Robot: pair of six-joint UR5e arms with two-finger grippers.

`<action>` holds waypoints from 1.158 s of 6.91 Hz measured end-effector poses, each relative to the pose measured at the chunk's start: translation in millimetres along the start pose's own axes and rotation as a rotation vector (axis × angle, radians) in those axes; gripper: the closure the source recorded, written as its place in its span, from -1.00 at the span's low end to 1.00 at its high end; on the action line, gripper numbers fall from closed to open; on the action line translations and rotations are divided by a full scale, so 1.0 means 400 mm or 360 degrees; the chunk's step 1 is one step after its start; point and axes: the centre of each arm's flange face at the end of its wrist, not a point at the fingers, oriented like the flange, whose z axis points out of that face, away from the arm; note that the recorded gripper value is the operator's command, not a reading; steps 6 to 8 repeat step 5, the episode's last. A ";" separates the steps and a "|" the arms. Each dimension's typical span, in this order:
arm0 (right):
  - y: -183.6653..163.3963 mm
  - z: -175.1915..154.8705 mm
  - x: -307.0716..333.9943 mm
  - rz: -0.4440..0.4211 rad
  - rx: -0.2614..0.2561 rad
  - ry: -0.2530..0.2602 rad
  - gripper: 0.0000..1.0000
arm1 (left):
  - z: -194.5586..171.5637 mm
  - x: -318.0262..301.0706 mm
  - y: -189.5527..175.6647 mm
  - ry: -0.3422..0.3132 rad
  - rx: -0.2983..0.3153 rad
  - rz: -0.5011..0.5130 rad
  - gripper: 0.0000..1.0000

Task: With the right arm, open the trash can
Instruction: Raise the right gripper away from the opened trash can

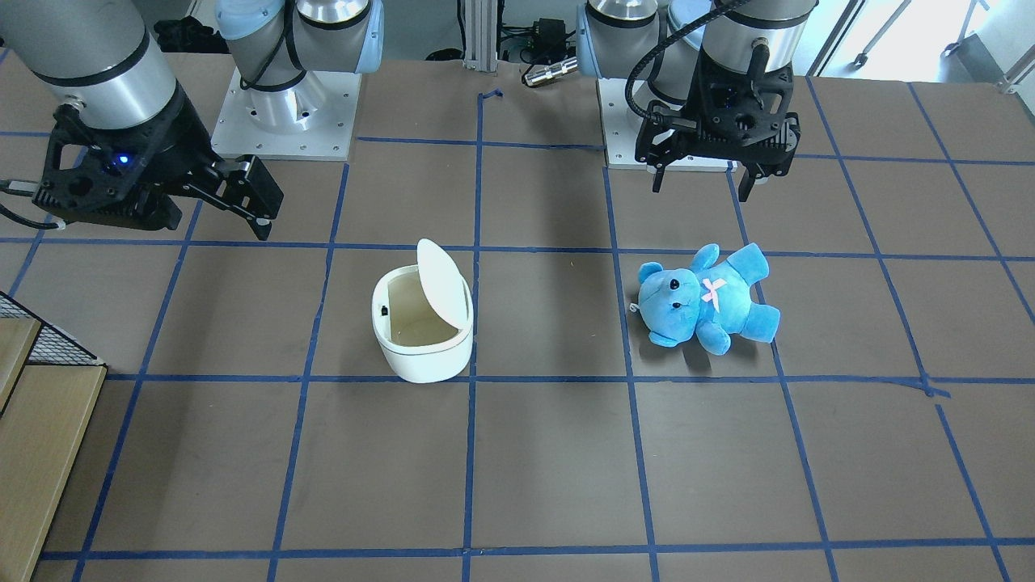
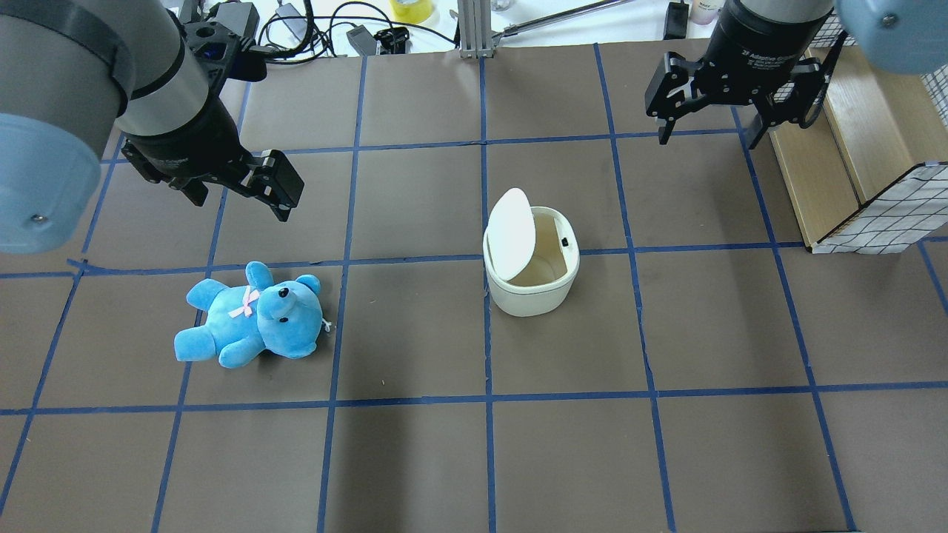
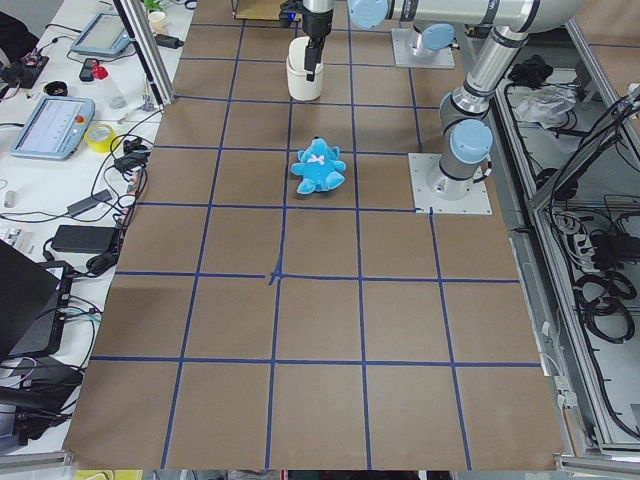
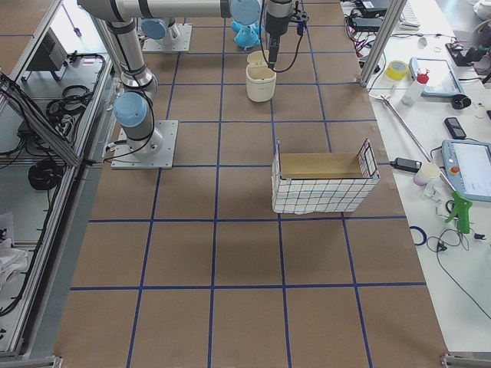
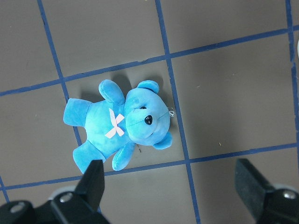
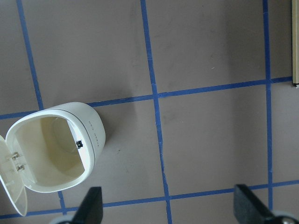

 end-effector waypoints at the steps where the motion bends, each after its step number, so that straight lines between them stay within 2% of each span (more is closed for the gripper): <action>1: 0.000 0.000 0.004 0.0004 -0.0003 0.0006 -1.00 | 0.000 0.000 0.000 0.0000 0.0000 0.0000 -1.00; 8: 0.002 0.003 0.003 0.0006 -0.0009 0.0000 -1.00 | 0.000 0.000 0.000 0.0000 0.0000 0.0000 -1.00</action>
